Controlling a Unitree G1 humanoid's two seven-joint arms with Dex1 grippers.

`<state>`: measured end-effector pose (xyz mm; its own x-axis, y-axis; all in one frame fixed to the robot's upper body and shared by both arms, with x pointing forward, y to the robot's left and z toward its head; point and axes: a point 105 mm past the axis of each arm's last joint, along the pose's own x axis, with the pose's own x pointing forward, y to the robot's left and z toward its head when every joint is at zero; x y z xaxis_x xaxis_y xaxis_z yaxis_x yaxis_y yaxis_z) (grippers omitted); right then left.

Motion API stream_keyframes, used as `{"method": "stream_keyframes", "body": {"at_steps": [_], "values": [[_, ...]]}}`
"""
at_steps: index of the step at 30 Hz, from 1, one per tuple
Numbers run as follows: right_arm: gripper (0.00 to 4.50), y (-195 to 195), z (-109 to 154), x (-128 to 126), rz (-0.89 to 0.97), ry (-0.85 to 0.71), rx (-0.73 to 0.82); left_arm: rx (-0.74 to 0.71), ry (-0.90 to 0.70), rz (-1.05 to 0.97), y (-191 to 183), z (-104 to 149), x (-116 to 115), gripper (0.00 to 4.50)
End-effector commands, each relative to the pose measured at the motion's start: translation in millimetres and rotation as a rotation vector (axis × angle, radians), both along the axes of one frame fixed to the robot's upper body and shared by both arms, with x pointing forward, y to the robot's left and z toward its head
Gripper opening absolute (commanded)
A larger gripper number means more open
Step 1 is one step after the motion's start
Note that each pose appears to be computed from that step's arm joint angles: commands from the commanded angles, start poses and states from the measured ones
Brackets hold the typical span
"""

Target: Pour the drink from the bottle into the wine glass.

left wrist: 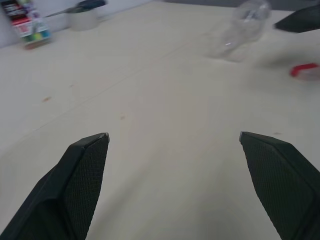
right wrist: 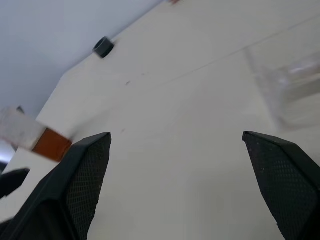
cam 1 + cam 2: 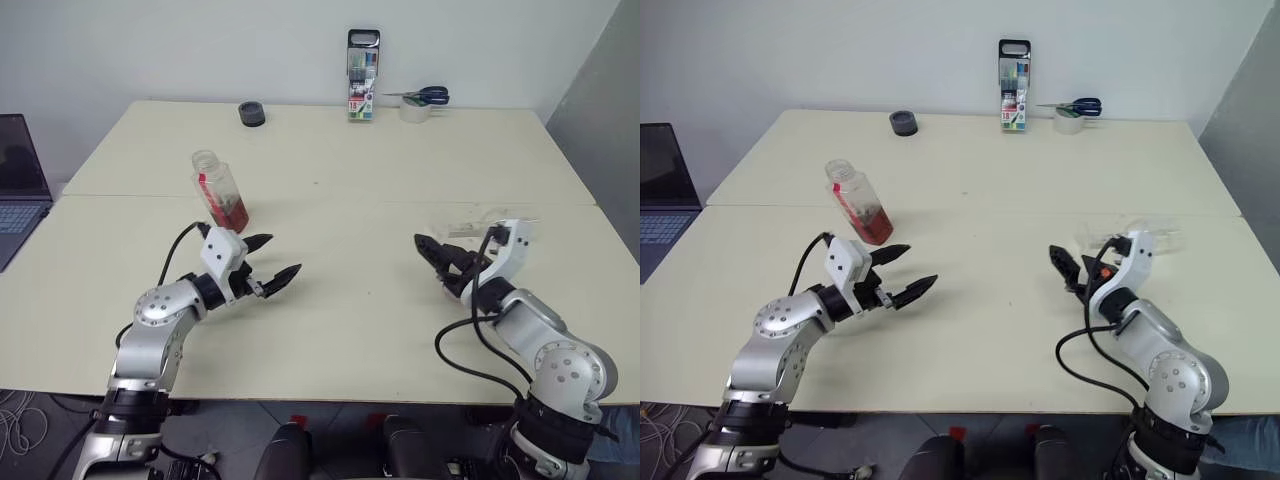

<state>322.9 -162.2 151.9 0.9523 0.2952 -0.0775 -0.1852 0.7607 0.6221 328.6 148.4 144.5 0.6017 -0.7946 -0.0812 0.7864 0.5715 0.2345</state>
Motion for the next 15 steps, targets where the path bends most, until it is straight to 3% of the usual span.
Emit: {"method": "stream_keyframes", "body": {"at_steps": [1, 7, 15], "values": [[4.5, -9.9, 14.0, 7.1, -0.076, -0.011, 0.124, 0.005, -0.004, -0.157, -16.9, 19.5, -4.2, 4.47], [4.5, -20.1, 12.7, 22.1, -0.16, 0.066, 0.314, 0.068, 0.005, -0.34, -29.9, 33.5, -9.9, 4.47], [4.5, -24.8, 9.9, 40.0, -0.206, 0.119, 0.411, 0.125, -0.021, -0.408, -35.2, 36.0, -3.8, 4.47]]}}
